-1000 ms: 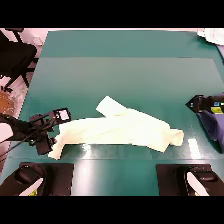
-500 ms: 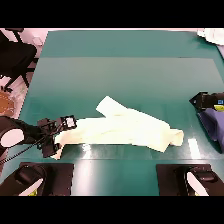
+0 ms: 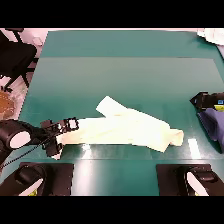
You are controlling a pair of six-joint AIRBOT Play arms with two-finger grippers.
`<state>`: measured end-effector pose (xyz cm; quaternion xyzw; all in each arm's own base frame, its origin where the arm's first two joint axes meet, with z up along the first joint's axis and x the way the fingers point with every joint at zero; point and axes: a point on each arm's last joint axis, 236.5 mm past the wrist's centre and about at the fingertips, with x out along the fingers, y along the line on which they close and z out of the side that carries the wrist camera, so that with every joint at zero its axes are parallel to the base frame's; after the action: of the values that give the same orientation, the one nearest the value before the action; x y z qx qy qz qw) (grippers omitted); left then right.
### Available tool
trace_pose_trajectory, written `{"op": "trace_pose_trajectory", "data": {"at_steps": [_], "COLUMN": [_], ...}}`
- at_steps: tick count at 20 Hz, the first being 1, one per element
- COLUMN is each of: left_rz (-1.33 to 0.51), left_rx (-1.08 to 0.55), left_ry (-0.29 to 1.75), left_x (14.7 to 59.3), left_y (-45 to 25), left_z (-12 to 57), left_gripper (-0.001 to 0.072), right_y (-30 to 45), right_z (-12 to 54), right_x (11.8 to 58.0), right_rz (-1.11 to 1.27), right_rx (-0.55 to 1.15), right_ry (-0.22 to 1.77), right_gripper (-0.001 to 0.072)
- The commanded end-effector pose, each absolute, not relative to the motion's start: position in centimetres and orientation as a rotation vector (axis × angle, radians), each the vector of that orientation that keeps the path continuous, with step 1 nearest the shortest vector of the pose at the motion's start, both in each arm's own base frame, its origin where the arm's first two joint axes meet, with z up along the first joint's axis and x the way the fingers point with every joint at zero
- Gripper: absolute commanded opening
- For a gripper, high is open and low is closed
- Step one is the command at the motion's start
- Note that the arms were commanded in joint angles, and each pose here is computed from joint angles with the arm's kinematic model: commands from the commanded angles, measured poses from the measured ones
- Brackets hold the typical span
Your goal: Fold the shirts.
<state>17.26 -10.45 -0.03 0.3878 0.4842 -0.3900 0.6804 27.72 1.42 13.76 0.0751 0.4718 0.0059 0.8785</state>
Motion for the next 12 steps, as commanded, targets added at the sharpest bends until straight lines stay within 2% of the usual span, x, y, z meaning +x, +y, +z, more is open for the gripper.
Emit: {"op": "trace_pose_trajectory", "data": {"at_steps": [1,8,9,10,11,12], "left_rz": [-0.841,-0.798,-0.794,-0.794,-0.800,-0.807], "left_rx": [0.893,0.925,0.920,0.920,0.910,0.898], "left_ry": [1.032,0.966,0.954,0.946,0.943,0.939], "left_x": [18.7,20.4,20.7,20.8,20.7,20.7], "left_y": [-10.4,-10.3,-10.5,-10.5,-10.8,-11.1], "left_z": [0.1,0.7,0.8,0.9,0.9,1.0], "left_gripper": [0.0591,0.0590,0.0528,0.0288,0.0267,0.0348], "right_y": [1.4,1.5,1.5,1.5,1.5,1.5], "right_z": [13.8,13.5,13.5,13.5,13.5,13.5], "right_x": [27.7,27.2,27.2,27.2,27.2,27.2], "right_rz": [0.013,0.013,0.013,0.013,0.013,0.013], "right_rx": [0.158,0.157,0.157,0.157,0.157,0.157], "right_ry": [0.983,1.007,1.007,1.007,1.007,1.007], "right_gripper": [0.0508,0.0509,0.0508,0.0508,0.0508,0.0508]}}
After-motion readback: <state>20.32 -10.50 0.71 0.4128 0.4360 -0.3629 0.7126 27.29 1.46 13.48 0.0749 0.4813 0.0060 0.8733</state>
